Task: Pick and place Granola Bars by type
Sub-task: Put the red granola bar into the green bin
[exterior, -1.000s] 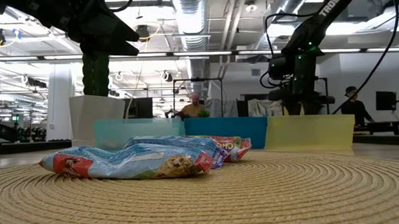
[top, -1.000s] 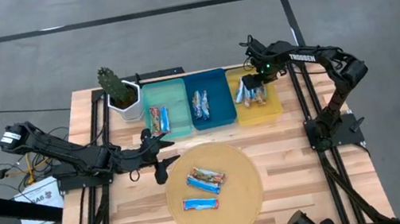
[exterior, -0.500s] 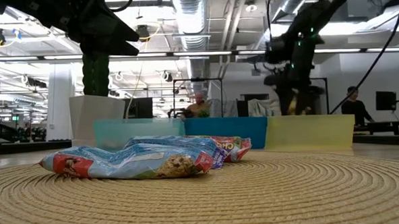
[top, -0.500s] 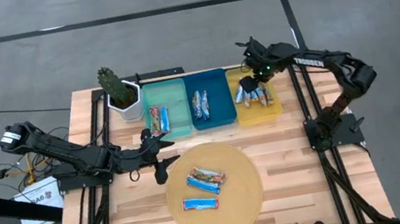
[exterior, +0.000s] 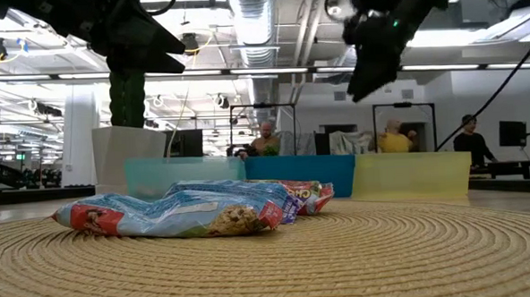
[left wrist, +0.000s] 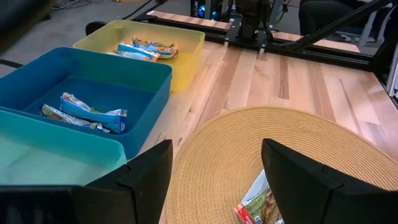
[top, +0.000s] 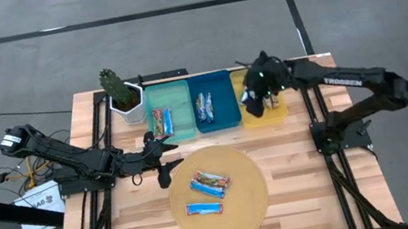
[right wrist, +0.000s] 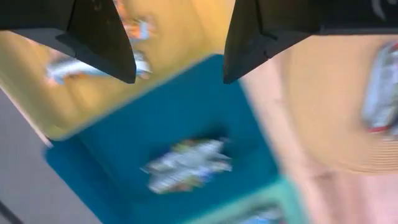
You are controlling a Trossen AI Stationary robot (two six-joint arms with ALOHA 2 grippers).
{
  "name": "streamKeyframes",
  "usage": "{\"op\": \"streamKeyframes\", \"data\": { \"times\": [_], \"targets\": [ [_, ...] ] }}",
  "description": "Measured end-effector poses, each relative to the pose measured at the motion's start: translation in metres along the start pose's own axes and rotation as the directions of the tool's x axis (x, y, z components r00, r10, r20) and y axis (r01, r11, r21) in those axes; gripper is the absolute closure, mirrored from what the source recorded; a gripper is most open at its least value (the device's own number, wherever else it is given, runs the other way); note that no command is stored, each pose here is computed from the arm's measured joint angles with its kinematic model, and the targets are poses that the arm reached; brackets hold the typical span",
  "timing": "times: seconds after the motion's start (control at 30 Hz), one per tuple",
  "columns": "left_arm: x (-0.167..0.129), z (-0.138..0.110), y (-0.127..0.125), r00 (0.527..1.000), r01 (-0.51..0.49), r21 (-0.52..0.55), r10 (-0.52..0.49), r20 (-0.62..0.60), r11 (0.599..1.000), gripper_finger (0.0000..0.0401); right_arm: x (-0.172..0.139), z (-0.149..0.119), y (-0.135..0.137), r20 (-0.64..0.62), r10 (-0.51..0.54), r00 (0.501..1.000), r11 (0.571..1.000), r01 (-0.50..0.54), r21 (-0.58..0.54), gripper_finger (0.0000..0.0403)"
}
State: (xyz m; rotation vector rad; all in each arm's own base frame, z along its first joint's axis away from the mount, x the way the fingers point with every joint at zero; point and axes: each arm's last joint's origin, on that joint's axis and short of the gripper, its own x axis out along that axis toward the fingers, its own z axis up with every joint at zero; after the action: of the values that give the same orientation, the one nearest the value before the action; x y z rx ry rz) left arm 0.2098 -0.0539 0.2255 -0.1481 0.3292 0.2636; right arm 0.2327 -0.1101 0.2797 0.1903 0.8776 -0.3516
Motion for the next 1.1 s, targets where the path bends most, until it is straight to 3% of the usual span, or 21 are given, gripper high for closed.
{"op": "streamKeyframes", "data": {
  "times": [0.3, 0.67, 1.1],
  "targets": [
    [0.0, 0.001, 0.0, 1.0, 0.002, -0.011, -0.002, 0.006, 1.0, 0.0163, -0.025, -0.026, 0.055, 0.17, 0.174, 0.97, 0.972, -0.142, -0.187, 0.0168],
    [0.0, 0.001, 0.0, 1.0, 0.003, -0.051, -0.002, 0.01, 0.999, 0.0163, -0.042, -0.064, 0.085, 0.289, 0.348, 0.892, 0.895, -0.225, -0.384, 0.0168],
    [0.0, 0.005, -0.001, 0.999, -0.009, -0.08, 0.013, 0.047, 0.997, 0.0163, -0.055, -0.113, 0.094, 0.466, 0.527, 0.711, 0.825, -0.296, -0.482, 0.0168]
  ]
}}
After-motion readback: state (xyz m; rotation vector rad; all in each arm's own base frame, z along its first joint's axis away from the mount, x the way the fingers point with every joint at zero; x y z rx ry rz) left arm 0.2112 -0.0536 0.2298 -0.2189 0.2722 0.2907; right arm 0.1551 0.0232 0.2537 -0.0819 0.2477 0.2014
